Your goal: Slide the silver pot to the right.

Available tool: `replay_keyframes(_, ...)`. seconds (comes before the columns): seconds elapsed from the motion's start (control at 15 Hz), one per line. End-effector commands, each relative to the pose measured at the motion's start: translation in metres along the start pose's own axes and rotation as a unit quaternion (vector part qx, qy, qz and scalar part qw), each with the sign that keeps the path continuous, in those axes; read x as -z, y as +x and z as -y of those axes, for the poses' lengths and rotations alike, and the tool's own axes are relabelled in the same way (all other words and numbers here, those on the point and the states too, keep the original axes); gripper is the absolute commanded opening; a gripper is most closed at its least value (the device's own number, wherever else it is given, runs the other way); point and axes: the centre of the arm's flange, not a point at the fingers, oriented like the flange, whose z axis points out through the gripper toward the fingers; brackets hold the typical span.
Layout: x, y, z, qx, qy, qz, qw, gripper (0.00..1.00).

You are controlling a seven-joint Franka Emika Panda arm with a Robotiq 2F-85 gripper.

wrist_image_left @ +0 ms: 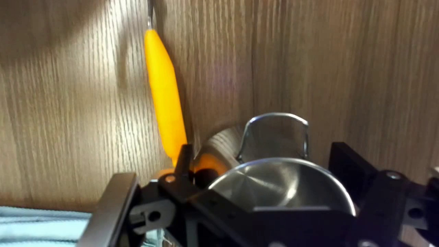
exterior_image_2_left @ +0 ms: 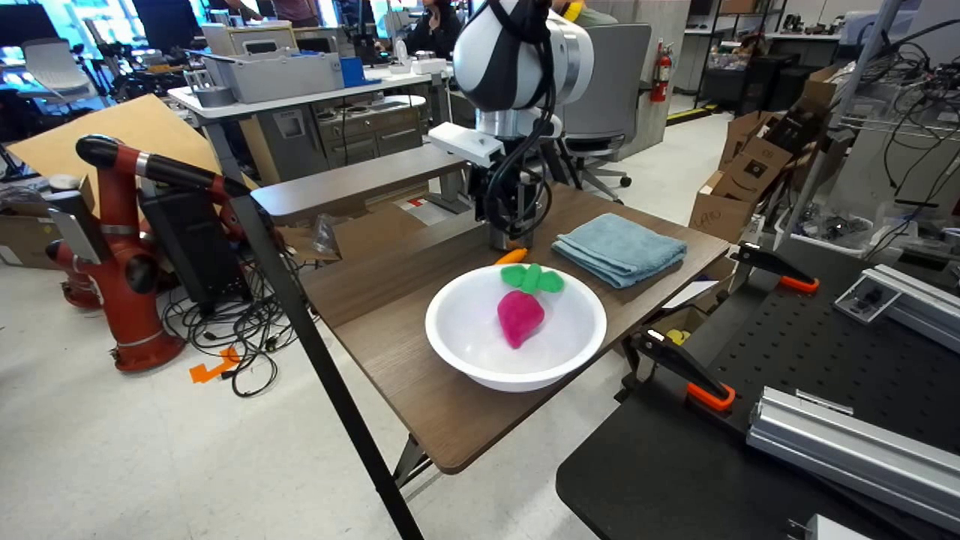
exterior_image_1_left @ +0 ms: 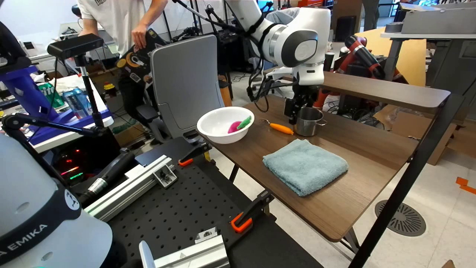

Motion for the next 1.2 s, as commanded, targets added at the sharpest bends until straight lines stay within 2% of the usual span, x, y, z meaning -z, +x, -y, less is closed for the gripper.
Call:
replay_keyframes(0.0,0.012,0.023,-0.005,-0.012,0.009,0.017,0.9997,1.00)
replay_keyframes(0.53,0.011,0.096,-0.025,-0.060,0.011,0.039,0.9974,1.00)
replay_keyframes(1.13,0.031,0.152,-0.053,-0.112,0.019,0.042,0.9927,1.00)
